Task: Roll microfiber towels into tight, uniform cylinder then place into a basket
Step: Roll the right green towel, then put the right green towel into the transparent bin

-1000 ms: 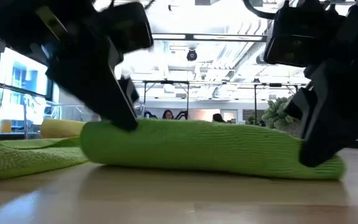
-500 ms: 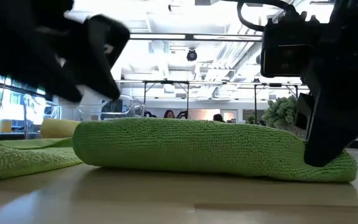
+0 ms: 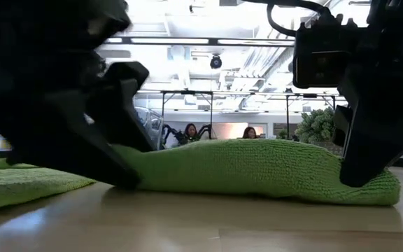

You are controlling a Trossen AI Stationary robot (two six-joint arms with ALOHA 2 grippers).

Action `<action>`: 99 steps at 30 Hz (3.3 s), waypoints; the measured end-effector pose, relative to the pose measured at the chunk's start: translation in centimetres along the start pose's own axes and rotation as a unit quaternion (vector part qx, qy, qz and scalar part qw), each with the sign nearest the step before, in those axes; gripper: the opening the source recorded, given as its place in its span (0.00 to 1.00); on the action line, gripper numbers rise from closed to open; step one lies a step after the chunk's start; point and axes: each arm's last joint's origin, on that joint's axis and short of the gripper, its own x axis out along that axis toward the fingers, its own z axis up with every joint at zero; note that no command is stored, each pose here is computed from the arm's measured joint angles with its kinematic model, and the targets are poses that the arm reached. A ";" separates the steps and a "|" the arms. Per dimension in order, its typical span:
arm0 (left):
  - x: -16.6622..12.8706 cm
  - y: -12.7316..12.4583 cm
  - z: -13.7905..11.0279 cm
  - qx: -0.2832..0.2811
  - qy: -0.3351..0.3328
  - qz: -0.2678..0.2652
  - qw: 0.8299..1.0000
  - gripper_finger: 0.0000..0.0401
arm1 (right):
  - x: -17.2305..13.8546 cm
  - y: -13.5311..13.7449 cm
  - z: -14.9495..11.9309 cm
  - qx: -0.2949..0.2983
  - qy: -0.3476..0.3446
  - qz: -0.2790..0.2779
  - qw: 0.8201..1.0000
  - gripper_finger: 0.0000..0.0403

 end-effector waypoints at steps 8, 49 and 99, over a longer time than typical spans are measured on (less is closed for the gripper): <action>1.5 2.4 -0.3 -0.086 0.022 -0.018 0.996 0.39 | 0.0 0.0 0.0 -0.009 -0.003 -0.001 1.000 0.05; 3.9 7.9 -1.3 -0.417 0.111 -0.174 0.885 0.09 | -2.5 2.3 -2.5 -0.302 -0.148 -0.119 0.934 0.47; 4.9 4.3 2.8 -0.042 -0.123 -0.078 0.988 0.45 | 0.2 0.7 -1.7 -0.012 -0.070 -0.051 0.996 0.39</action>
